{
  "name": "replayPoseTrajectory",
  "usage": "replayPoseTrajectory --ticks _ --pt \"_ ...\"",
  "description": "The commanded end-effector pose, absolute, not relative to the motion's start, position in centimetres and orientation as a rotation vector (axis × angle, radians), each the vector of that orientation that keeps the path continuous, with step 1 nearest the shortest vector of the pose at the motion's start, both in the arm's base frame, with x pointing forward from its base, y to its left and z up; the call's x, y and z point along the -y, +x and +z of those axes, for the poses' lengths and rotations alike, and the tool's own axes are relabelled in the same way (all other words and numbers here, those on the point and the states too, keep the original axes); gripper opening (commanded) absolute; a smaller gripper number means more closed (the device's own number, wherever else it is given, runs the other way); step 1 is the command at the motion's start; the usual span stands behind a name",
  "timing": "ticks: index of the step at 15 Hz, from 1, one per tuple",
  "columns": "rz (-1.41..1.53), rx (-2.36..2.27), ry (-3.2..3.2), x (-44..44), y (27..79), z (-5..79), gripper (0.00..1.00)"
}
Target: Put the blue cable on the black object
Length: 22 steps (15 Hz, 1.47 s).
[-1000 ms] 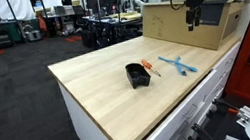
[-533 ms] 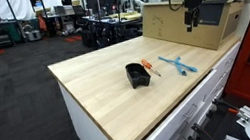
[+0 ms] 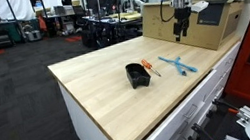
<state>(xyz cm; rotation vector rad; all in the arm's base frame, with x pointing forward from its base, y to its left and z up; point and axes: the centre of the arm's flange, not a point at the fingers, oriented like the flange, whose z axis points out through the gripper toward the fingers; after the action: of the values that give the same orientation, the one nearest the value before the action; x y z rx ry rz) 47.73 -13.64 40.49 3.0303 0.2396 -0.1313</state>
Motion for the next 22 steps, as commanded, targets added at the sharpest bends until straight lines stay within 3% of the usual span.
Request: replayPoseTrajectory --ticks 1,15,16,18,22 --pt "-0.156 -0.229 3.043 14.0 49.8 36.2 1.00" --pt "-0.319 -0.158 3.038 14.6 52.8 24.6 0.98" --pt "-0.324 -0.154 3.033 14.7 53.1 24.1 0.74" --pt "-0.336 -0.141 3.027 14.7 53.4 23.6 0.69" --pt "-0.344 -0.118 3.024 15.0 54.0 23.1 0.40"
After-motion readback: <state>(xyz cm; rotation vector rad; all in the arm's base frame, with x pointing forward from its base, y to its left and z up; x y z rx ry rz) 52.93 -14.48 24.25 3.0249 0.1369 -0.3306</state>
